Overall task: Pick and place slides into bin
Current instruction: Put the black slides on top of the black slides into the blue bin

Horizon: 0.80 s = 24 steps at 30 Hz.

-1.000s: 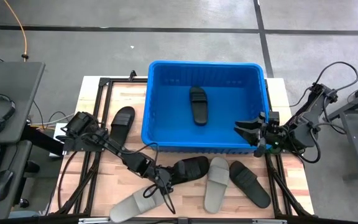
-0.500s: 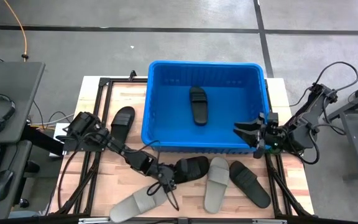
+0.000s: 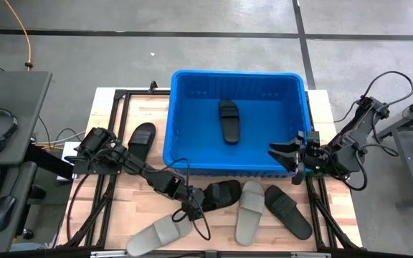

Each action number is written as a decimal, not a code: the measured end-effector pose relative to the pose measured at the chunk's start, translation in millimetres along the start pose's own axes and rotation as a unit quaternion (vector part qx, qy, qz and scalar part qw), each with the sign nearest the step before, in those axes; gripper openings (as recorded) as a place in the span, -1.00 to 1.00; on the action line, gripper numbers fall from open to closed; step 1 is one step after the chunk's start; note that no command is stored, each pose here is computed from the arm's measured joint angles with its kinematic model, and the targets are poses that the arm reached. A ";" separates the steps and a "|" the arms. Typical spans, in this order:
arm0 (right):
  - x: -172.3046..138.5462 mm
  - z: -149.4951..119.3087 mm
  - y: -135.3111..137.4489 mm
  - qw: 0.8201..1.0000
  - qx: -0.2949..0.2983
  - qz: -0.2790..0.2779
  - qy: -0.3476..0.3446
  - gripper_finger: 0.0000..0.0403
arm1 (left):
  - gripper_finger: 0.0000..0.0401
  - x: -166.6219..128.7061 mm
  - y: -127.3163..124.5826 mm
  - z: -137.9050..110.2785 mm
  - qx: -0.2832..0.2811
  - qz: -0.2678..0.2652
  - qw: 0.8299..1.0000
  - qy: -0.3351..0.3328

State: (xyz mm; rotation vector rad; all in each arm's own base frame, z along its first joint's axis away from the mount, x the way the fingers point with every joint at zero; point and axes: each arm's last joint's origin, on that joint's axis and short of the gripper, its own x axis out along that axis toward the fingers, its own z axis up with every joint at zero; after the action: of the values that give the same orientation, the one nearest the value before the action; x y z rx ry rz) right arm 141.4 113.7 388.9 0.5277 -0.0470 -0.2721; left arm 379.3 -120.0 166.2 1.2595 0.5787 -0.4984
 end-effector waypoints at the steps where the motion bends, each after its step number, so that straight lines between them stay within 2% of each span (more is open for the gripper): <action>1: 0.0 -0.1 0.1 1.000 0.000 0.000 0.000 -0.31 | -0.01 0.0 -0.6 -0.6 0.002 -0.003 1.000 0.002; 7: 0.0 0.1 0.0 1.000 -0.004 0.000 0.000 -0.31 | -0.01 10.6 -7.1 -2.3 0.019 -0.020 0.999 0.024; 13: -0.1 0.1 0.0 1.000 -0.004 0.001 0.000 -0.31 | -0.02 28.4 6.6 5.6 0.014 0.021 0.998 0.057; 19: -0.1 -0.1 0.3 1.000 0.000 0.006 0.004 -0.31 | -0.03 34.1 14.4 10.5 0.006 0.024 0.998 0.059; 24: 0.0 -0.4 0.7 1.000 0.000 0.012 0.007 -0.31 | -0.26 34.0 11.9 10.1 0.004 0.006 0.998 0.055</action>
State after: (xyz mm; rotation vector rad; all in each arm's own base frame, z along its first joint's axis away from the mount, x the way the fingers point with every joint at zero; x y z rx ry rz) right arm 141.6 114.5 388.9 0.5289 -0.0388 -0.2453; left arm 413.9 -128.1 154.7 1.3031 0.6614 -0.4242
